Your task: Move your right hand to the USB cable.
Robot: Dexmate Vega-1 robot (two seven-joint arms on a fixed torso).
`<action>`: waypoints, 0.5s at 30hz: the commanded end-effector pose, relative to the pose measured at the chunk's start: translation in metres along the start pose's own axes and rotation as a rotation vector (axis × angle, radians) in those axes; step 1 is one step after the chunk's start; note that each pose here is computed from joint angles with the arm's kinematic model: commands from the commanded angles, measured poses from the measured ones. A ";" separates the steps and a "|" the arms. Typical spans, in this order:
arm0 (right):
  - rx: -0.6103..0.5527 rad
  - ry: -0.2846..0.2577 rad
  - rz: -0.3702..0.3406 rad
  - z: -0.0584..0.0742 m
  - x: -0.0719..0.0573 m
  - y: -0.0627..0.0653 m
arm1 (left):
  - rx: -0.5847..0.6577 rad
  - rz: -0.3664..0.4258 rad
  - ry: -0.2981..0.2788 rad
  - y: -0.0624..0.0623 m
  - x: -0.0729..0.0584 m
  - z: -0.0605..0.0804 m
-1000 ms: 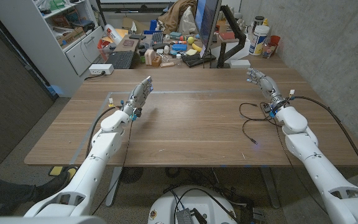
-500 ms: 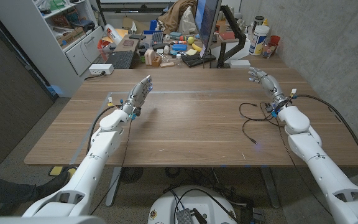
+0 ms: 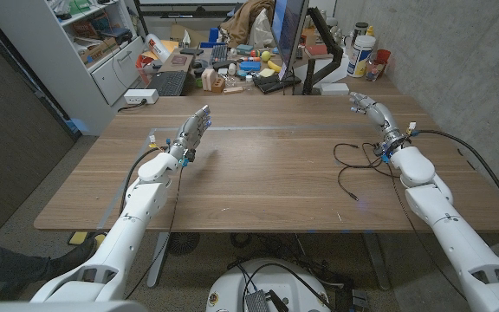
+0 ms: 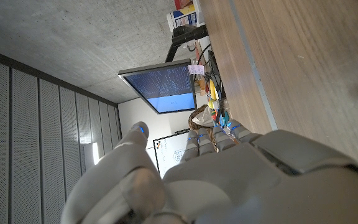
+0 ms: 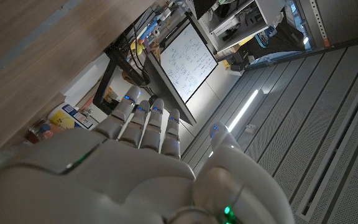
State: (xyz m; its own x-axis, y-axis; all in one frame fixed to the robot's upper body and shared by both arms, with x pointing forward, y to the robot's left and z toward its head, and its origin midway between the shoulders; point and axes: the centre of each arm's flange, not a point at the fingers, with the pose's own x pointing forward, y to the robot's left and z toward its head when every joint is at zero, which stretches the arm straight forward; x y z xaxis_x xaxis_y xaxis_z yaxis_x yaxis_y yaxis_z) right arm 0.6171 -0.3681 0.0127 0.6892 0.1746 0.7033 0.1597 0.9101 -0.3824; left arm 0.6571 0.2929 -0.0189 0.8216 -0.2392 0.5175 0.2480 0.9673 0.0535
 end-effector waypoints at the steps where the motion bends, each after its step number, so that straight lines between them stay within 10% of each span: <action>1: -0.085 -0.019 -0.026 0.005 -0.006 -0.010 | 0.004 0.007 -0.014 0.001 0.000 0.002; 15: -0.205 -0.048 -0.013 0.018 -0.015 -0.023 | 0.003 0.017 -0.019 0.001 -0.001 0.003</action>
State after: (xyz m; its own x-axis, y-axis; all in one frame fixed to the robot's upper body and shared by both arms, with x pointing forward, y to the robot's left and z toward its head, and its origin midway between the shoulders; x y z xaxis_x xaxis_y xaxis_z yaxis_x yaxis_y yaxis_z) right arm 0.6025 -0.3785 0.0174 0.6643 0.1684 0.7282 0.2616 0.8603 -0.4375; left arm 0.6561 0.2946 -0.0168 0.8170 -0.2300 0.5288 0.2389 0.9696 0.0527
